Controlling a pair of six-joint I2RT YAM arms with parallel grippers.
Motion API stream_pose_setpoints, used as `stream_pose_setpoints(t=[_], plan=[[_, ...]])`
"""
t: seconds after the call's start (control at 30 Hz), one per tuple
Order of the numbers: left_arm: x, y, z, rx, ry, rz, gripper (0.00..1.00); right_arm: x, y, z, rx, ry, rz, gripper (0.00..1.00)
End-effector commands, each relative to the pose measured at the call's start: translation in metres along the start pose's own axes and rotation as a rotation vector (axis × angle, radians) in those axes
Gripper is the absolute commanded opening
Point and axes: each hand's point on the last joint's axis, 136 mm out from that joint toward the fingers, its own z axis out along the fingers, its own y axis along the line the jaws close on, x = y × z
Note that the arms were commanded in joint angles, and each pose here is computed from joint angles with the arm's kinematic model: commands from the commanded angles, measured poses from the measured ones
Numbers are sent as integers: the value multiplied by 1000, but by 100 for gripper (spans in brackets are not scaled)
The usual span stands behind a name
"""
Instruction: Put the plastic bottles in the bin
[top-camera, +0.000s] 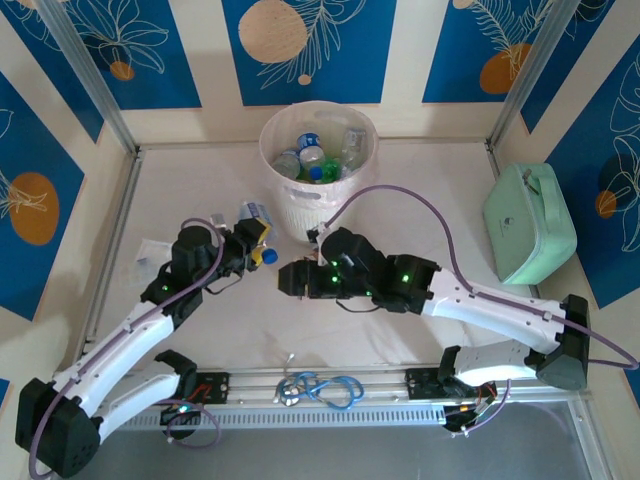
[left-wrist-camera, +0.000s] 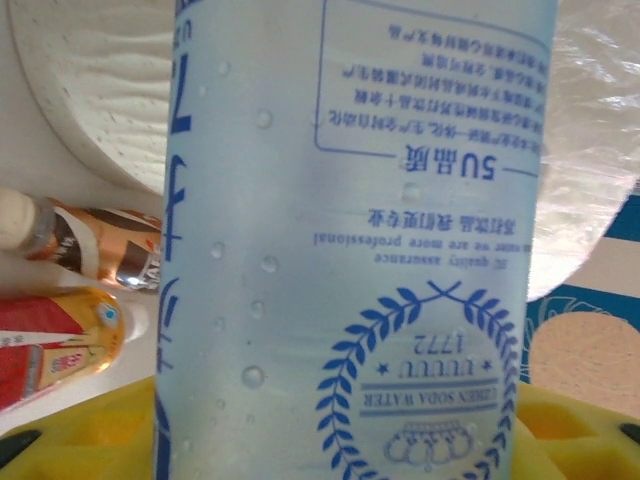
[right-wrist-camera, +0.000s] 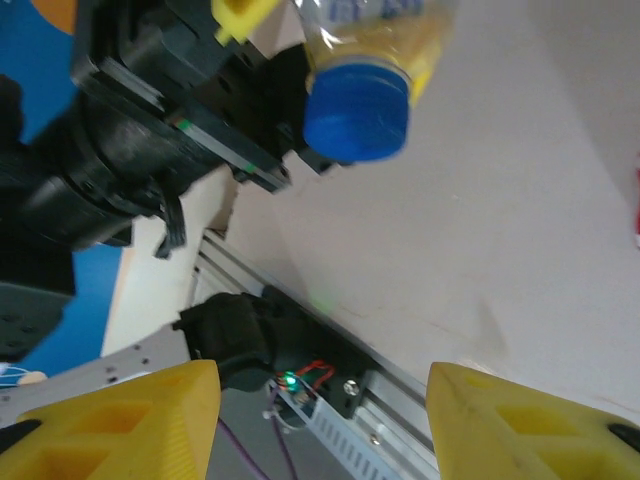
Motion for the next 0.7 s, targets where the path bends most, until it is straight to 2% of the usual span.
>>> stream_pose_setpoints(t=[0.0,0.33,0.5,0.67], plan=[[7,-30,-7,108,42,-53,52,-19,28,-2,-89,-21,-20,59],[17,-54,-18,153,79,-40,51,-50,29,7,-32,-37,-44,61],[19,-62,-22,172,86,-36,50,-53,16,11,58,-33,-60,62],[22,-70,-25,188,100,-25,49,-52,17,19,63,-12,-69,59]])
